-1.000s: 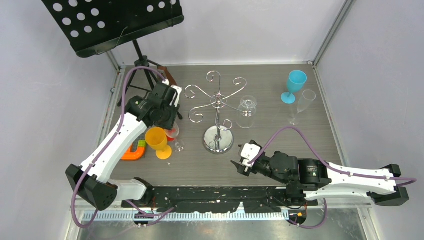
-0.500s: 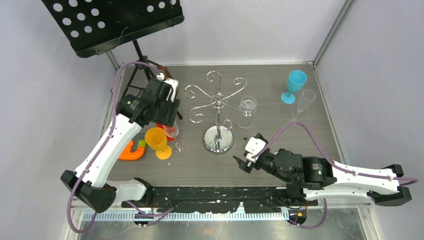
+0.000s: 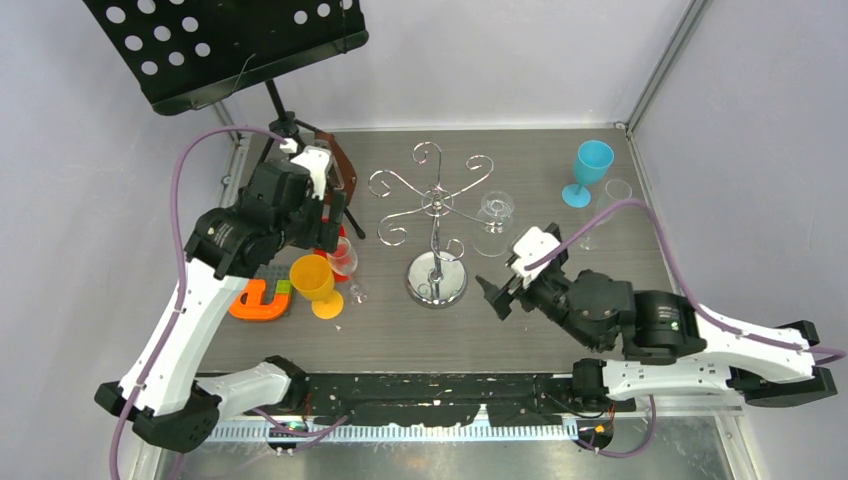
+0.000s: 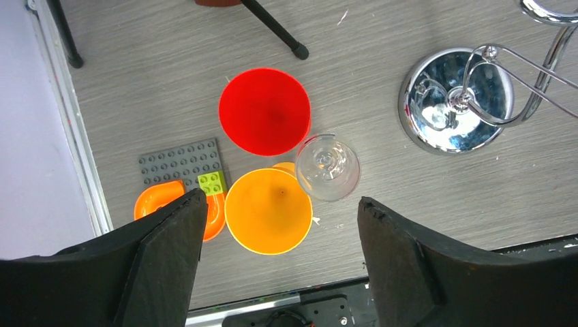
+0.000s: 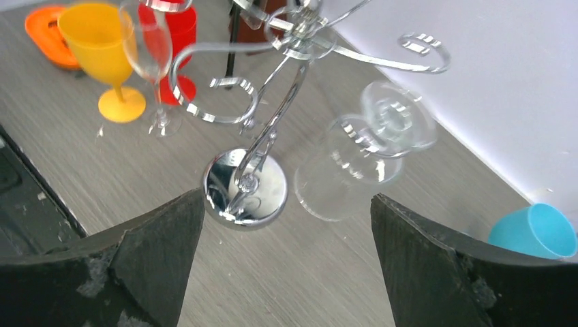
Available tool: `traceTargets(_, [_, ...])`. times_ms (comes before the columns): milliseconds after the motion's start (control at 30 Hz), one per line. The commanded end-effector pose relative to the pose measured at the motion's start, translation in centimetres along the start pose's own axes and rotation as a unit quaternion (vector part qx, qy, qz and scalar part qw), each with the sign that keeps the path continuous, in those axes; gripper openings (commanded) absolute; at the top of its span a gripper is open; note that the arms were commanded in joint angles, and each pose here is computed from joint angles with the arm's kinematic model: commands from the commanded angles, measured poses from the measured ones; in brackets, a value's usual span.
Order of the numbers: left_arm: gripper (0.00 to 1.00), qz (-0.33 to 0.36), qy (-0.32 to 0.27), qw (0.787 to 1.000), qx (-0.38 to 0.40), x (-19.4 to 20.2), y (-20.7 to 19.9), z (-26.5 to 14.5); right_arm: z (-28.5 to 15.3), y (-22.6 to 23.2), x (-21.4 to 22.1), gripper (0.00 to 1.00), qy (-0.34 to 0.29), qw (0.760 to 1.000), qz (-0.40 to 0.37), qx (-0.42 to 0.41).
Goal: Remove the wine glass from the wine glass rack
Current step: Pick up the wine glass from the wine rack.
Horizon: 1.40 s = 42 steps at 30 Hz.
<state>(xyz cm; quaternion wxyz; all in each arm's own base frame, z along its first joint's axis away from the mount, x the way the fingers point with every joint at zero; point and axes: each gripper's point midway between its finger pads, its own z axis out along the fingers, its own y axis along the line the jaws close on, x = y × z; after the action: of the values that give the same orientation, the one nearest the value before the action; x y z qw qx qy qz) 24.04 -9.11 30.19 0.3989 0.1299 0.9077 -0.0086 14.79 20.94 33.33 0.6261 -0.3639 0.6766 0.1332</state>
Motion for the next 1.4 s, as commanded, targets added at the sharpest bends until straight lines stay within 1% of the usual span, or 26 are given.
traceTargets(0, [0.84, -0.005, -0.049, 0.999, -0.001, -1.5, 0.6, -1.5, -1.9, -3.4, -3.4, 0.99, -0.005, 0.997, 0.059, 0.051])
traceTargets(67, [0.91, -0.007, -0.061, 0.998, 0.009, -1.6, 0.4, -1.8, -2.4, -4.4, -4.9, 0.99, -0.009, 0.995, 0.072, 0.063])
traceTargets(133, [0.99, -0.01, -0.074, 0.997, 0.018, -1.7, 0.2, -2.1, -2.6, -5.2, -6.0, 0.99, -0.007, 0.994, 0.078, 0.074])
traceTargets(167, [1.0, -0.011, -0.079, 0.997, 0.019, -1.7, 0.2, -2.3, -2.6, -5.4, -6.5, 0.99, 0.0, 0.994, 0.074, 0.078])
traceTargets(233, [1.0, -0.013, -0.09, 0.996, 0.022, -1.7, 0.2, -2.6, -2.2, -6.5, -7.2, 0.99, 0.015, 0.992, 0.075, 0.098])
traceTargets(267, [1.0, -0.012, -0.094, 0.995, 0.026, -1.7, 0.1, -2.7, -2.3, -7.6, -8.0, 0.98, 0.013, 0.99, 0.086, 0.11])
traceTargets(300, [1.0, -0.011, -0.097, 0.995, 0.029, -1.5, 0.1, -2.8, -1.5, -7.6, -7.7, 0.98, 0.027, 0.991, 0.085, 0.103])
traceTargets(333, [1.0, -0.01, -0.097, 0.995, 0.032, -1.4, 0.0, -2.8, -1.4, -8.0, -8.3, 0.97, 0.024, 0.989, 0.099, 0.103])
traceTargets(367, [1.0, -0.01, -0.099, 0.994, 0.035, -1.2, -0.1, -2.9, -0.6, -8.4, -8.0, 0.97, 0.034, 0.988, 0.113, 0.101])
traceTargets(500, [1.0, -0.011, -0.104, 0.993, 0.054, -0.2, -0.6, -2.9, 1.2, -10.0, -7.9, 0.96, 0.046, 0.982, 0.155, 0.103])
traceTargets(600, [0.99, -0.012, -0.107, 0.992, 0.069, 0.5, -1.1, -2.9, 2.6, -10.2, -7.8, 0.95, 0.054, 0.977, 0.184, 0.091])
traceTargets(700, [1.0, -0.014, -0.106, 0.991, 0.084, 1.1, -1.5, -3.0, 3.3, -11.3, -7.7, 0.96, 0.057, 0.971, 0.213, 0.095])
traceTargets(733, [1.0, -0.015, -0.108, 0.99, 0.089, 1.3, -1.7, -3.1, 3.7, -11.0, -8.0, 0.96, 0.055, 0.969, 0.226, 0.081])
traceTargets(767, [1.0, -0.014, -0.111, 0.989, 0.094, 1.4, -1.8, -3.1, 3.8, -11.7, -7.8, 0.96, 0.055, 0.967, 0.235, 0.087])
traceTargets(900, [1.0, -0.017, -0.123, 0.987, 0.107, 2.2, -2.1, -3.3, 4.5, -12.2, -7.7, 0.95, 0.055, 0.957, 0.277, 0.067])
traceTargets(1033, [0.99, -0.019, -0.134, 0.983, 0.126, 2.9, -2.6, -3.5, 5.2, -12.0, -6.8, 0.95, 0.068, 0.945, 0.32, 0.027])
traceTargets(1067, [1.0, -0.018, -0.137, 0.981, 0.134, 3.0, -2.9, -3.6, 5.3, -12.4, -6.5, 0.94, 0.07, 0.94, 0.332, 0.028])
traceTargets(1100, [0.99, -0.017, -0.142, 0.98, 0.139, 3.1, -3.0, -3.8, 5.5, -11.9, -6.3, 0.93, 0.073, 0.936, 0.345, 0.009])
traceTargets(1200, [0.99, -0.013, -0.151, 0.975, 0.164, 3.4, -3.7, -4.4, 5.7, -12.7, -5.6, 0.89, 0.07, 0.925, 0.374, 0.0])
traceTargets(1367, [1.0, -0.01, -0.163, 0.966, 0.198, 4.1, -4.6, -5.2, 5.9, -12.3, -4.4, 0.81, 0.072, 0.905, 0.417, -0.034])
